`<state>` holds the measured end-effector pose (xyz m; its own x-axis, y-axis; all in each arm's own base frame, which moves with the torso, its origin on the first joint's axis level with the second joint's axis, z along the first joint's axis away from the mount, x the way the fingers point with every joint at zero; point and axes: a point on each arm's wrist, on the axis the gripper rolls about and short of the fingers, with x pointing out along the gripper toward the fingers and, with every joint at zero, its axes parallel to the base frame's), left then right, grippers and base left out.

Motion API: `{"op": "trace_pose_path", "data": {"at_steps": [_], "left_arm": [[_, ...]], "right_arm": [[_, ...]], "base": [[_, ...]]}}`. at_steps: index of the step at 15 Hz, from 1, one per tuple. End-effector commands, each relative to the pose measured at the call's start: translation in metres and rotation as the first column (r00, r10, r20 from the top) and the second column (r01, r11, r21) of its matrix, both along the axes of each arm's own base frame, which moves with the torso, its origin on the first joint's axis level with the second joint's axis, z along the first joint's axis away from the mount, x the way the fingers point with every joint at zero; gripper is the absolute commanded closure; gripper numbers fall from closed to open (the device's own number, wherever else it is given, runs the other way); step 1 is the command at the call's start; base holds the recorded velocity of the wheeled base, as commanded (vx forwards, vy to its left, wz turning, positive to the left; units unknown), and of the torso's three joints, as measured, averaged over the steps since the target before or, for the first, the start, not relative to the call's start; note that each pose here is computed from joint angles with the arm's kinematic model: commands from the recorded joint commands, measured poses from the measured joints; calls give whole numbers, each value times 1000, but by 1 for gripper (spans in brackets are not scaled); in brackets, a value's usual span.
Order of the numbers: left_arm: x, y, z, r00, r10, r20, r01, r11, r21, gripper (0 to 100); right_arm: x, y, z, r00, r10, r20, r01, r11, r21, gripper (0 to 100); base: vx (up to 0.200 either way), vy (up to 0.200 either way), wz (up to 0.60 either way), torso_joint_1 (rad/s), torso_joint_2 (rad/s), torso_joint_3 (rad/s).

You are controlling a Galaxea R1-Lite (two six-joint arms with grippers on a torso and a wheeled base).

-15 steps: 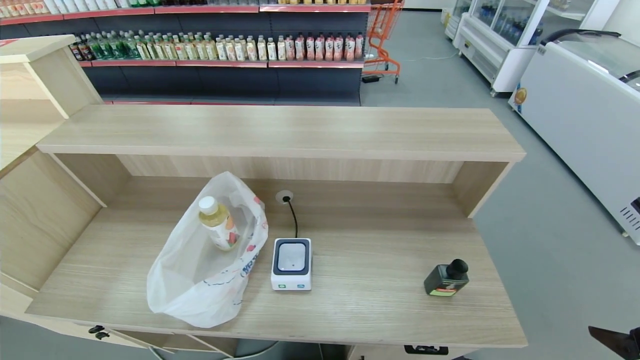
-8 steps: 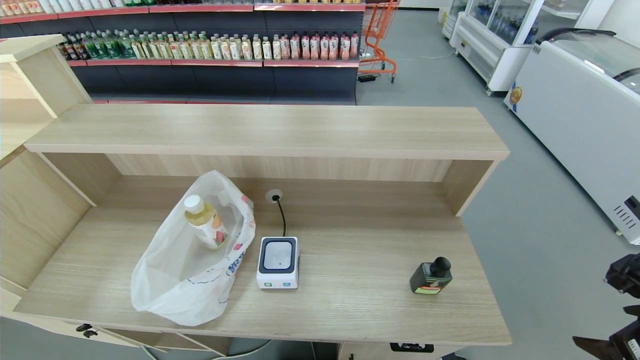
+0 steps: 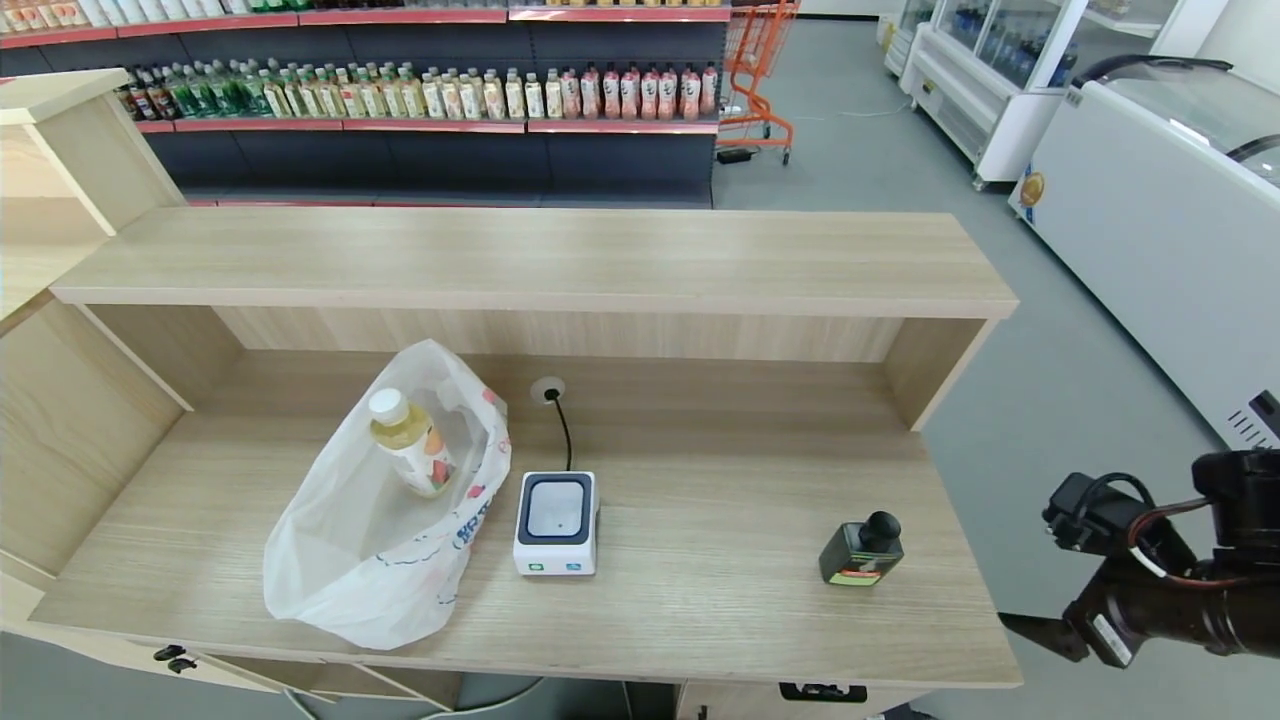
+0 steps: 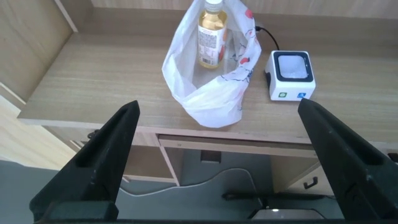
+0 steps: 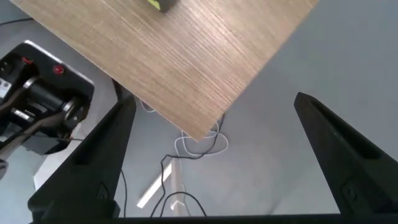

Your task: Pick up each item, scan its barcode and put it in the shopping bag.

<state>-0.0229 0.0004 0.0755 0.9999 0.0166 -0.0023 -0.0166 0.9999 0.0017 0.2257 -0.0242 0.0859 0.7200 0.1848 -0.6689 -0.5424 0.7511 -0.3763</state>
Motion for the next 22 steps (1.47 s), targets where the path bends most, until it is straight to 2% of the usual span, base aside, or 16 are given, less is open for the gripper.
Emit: {"op": "trace_pose_path", "data": {"at_steps": [1,4,6,22], "left_arm": [[0,0,0,1000,0,1,0,1000,0,0],[0,0,0,1000,0,1,0,1000,0,0],[0,0,0,1000,0,1,0,1000,0,0],[0,0,0,1000,0,1,0,1000,0,0]], "right_arm": [[14,12,-28,992,97,-81,-96,995,27,0],[27,24,-39,978,189,-93,-185,981,53,0],[42,30,-42,972,229,-55,-226,972,60,0],[109,63,-63,939,345,-4,-343,935,90,0]], "base": [[0,0,0,0,0,0],[0,0,0,0,0,0],[0,0,0,0,0,0],[0,0,0,0,0,0]]}}
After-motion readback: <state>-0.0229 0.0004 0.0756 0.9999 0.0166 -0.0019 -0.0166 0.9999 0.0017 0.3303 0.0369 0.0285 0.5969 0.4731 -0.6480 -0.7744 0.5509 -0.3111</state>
